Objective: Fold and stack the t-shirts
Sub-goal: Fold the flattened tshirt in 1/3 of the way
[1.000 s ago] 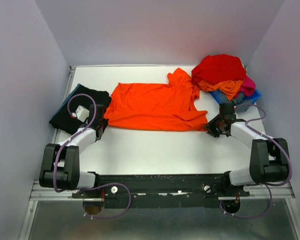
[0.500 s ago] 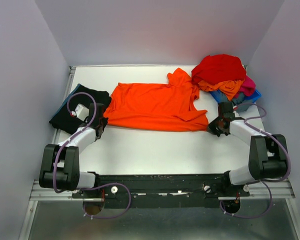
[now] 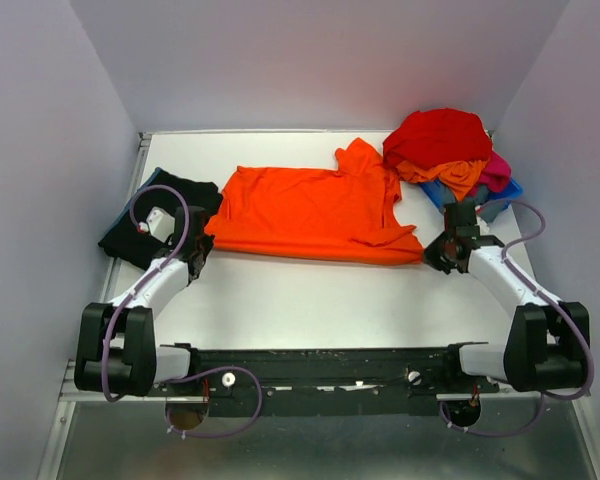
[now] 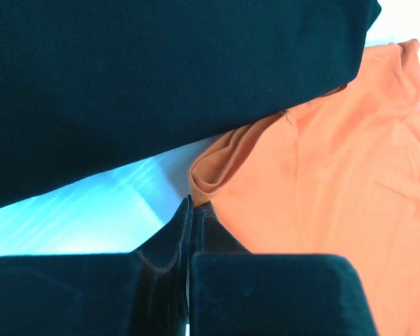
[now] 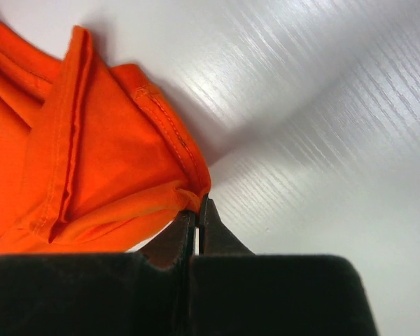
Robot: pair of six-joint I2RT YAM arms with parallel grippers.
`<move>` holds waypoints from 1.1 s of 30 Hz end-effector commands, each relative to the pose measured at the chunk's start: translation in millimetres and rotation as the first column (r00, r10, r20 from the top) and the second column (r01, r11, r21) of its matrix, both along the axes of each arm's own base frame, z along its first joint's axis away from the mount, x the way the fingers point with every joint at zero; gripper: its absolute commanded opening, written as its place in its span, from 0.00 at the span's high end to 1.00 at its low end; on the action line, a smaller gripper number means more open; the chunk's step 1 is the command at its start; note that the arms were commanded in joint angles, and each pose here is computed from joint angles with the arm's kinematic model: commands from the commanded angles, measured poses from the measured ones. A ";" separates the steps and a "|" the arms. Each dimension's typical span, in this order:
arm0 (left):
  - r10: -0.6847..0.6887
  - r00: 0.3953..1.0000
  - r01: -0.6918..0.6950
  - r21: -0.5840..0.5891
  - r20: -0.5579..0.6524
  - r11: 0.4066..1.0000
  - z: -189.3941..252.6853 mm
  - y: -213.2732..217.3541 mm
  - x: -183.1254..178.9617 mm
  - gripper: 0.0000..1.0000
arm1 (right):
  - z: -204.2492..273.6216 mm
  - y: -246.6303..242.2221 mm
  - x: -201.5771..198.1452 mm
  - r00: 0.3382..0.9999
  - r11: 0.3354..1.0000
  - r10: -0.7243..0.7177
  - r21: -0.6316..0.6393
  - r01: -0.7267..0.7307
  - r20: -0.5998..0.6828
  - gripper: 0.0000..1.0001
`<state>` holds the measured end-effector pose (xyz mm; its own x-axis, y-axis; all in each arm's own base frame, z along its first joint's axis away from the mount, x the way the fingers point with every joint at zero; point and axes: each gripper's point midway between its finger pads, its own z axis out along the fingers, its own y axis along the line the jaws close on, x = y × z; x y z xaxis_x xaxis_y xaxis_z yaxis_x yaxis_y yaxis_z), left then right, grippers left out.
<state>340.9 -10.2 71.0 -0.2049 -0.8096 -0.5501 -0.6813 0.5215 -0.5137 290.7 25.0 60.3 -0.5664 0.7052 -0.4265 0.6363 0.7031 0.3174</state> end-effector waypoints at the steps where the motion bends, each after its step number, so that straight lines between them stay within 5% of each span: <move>1: 0.023 0.999 -0.022 0.026 -0.028 0.999 -5.5 8.6 -13.9 1.00 | -26.3 -6.8 -26.5 0.992 0.999 0.012 -0.030 -0.016 -0.122 0.99; 6: 0.031 1.000 -0.031 0.007 0.008 1.000 10.5 6.7 -6.8 1.00 | 6.1 -8.6 3.8 0.998 0.999 0.023 -0.038 -0.025 -0.055 0.99; 11: 0.059 0.994 -0.061 0.022 0.093 0.998 91.7 10.8 26.3 1.00 | 105.7 -8.1 53.6 0.988 0.994 0.097 -0.069 -0.089 0.118 0.99; 15: 0.066 0.986 -0.072 0.035 0.153 0.997 134.9 15.1 23.9 1.00 | 149.3 -17.2 45.9 0.977 0.992 0.077 -0.115 -0.055 0.201 0.99; 24: 0.025 1.000 -0.025 0.047 -0.009 0.999 31.8 17.1 -62.8 1.00 | 18.8 -20.2 -59.9 0.996 0.999 -0.029 -0.048 0.025 -0.084 0.99; 31: 0.021 1.000 -0.021 -0.003 0.017 1.000 0.5 14.6 -106.2 1.00 | -12.7 -16.3 -109.7 0.992 0.995 -0.095 -0.002 0.095 -0.088 0.97; 33: 0.032 0.999 -0.032 -0.001 0.012 0.999 -2.9 16.6 -111.4 1.00 | -14.0 -16.3 -117.0 0.990 0.993 -0.115 0.006 0.116 -0.076 0.89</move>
<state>235.3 -1.6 66.1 -0.2194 -0.8127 -0.5398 -0.6836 0.5229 -0.5093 186.5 15.4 49.3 -0.5807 0.7271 -0.3663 0.6850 0.6795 0.2628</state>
